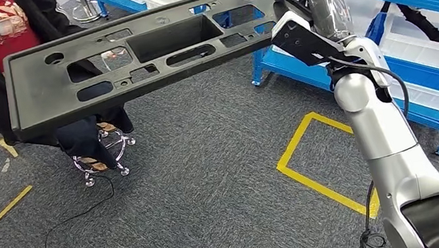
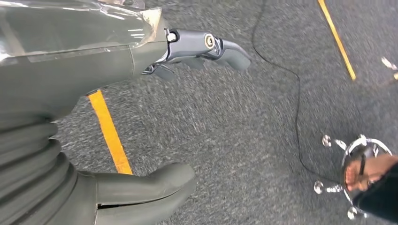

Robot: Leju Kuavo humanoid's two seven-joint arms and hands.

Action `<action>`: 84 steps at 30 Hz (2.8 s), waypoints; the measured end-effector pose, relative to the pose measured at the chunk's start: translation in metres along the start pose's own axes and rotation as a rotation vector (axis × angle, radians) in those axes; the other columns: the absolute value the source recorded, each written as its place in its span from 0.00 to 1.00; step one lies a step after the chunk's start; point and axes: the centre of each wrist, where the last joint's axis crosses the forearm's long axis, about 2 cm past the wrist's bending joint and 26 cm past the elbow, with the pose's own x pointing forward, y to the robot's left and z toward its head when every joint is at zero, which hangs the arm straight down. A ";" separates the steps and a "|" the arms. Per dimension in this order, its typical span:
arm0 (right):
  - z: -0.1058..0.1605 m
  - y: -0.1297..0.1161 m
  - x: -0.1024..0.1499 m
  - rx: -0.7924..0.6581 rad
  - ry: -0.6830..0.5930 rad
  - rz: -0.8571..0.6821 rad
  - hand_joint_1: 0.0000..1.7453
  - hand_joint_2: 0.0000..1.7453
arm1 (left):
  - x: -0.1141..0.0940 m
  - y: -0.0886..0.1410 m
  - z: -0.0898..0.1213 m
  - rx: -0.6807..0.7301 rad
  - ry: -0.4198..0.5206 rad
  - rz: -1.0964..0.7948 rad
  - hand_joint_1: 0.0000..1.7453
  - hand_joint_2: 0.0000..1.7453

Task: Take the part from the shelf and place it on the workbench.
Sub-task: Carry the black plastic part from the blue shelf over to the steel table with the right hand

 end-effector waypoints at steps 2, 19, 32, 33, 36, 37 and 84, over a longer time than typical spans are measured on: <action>-0.001 -0.001 0.000 -0.002 -0.005 -0.004 1.00 1.00 | -0.001 0.000 0.001 0.004 0.003 0.005 0.00 1.00; -0.020 0.005 0.014 0.014 -0.053 -0.022 1.00 1.00 | -0.003 0.007 0.002 0.032 0.002 0.013 0.00 1.00; -0.016 0.016 0.014 0.048 -0.037 -0.008 1.00 1.00 | -0.001 0.005 0.001 0.027 -0.004 0.015 0.00 1.00; -0.016 0.017 0.015 0.048 -0.037 -0.007 1.00 1.00 | -0.001 0.005 0.001 0.026 -0.004 0.014 0.00 1.00; -0.016 0.018 0.015 0.049 -0.037 -0.009 1.00 1.00 | -0.001 0.005 0.001 0.025 -0.005 0.010 0.00 1.00; -0.016 0.019 0.016 0.051 -0.036 -0.011 1.00 1.00 | -0.002 0.006 0.002 0.025 -0.003 0.008 0.00 1.00; -0.030 0.020 0.022 0.044 -0.078 -0.029 1.00 1.00 | -0.008 0.009 0.007 0.044 0.031 0.000 0.00 1.00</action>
